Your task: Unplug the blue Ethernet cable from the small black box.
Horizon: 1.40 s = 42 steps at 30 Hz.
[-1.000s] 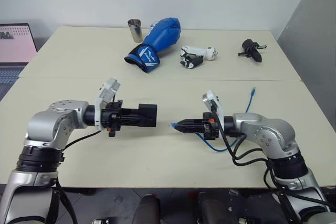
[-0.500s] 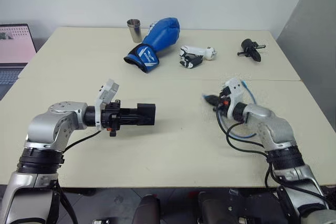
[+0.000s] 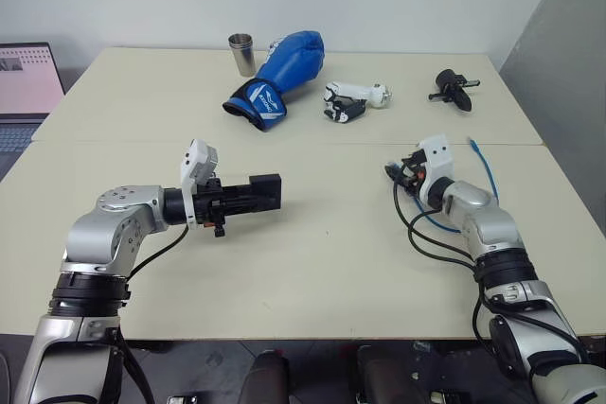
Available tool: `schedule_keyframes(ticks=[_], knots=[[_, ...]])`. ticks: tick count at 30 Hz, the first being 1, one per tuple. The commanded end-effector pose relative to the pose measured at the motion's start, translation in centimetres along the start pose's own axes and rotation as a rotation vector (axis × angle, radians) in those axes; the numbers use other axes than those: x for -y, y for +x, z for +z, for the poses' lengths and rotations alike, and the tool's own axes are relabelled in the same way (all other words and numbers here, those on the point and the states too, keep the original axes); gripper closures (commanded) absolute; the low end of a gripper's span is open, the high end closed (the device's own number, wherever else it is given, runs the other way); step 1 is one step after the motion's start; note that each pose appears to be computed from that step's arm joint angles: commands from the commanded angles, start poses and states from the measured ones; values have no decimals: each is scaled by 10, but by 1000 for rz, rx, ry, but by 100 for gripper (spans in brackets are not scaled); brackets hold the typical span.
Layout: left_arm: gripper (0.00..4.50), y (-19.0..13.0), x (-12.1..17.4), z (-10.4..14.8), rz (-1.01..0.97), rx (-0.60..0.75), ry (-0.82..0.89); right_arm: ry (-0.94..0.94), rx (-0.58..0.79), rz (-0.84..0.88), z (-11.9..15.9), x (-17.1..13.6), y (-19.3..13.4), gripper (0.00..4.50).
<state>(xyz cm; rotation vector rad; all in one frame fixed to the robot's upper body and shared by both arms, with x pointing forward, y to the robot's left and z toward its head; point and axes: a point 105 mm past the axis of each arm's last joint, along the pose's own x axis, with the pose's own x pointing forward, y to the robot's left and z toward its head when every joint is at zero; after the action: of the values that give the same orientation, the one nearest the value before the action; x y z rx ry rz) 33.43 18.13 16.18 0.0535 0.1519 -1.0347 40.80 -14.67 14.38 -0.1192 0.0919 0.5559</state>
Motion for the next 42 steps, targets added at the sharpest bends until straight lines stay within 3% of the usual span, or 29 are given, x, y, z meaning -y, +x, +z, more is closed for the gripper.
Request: schedule_keyframes(ticks=[1,3,9,20,22,36,42], knots=[[372,-13,-32,18,271,123,93,-59,96,223,38,-36,-15,69],[372,-22,-53,15,457,163,118,-76,99,368,46,-65,-24,48],[372,-45,-81,-15,770,186,139,-155,67,660,53,-137,-39,45],[372,-57,-88,-69,908,123,37,-281,47,705,55,-155,-35,45],[301,-57,-88,-72,908,124,12,-291,49,704,57,-155,-35,45],[4,-67,-76,-66,907,116,58,-305,46,702,59,-157,-37,45],[4,-82,-47,-60,800,-6,127,-262,-6,663,40,-146,-49,45]])
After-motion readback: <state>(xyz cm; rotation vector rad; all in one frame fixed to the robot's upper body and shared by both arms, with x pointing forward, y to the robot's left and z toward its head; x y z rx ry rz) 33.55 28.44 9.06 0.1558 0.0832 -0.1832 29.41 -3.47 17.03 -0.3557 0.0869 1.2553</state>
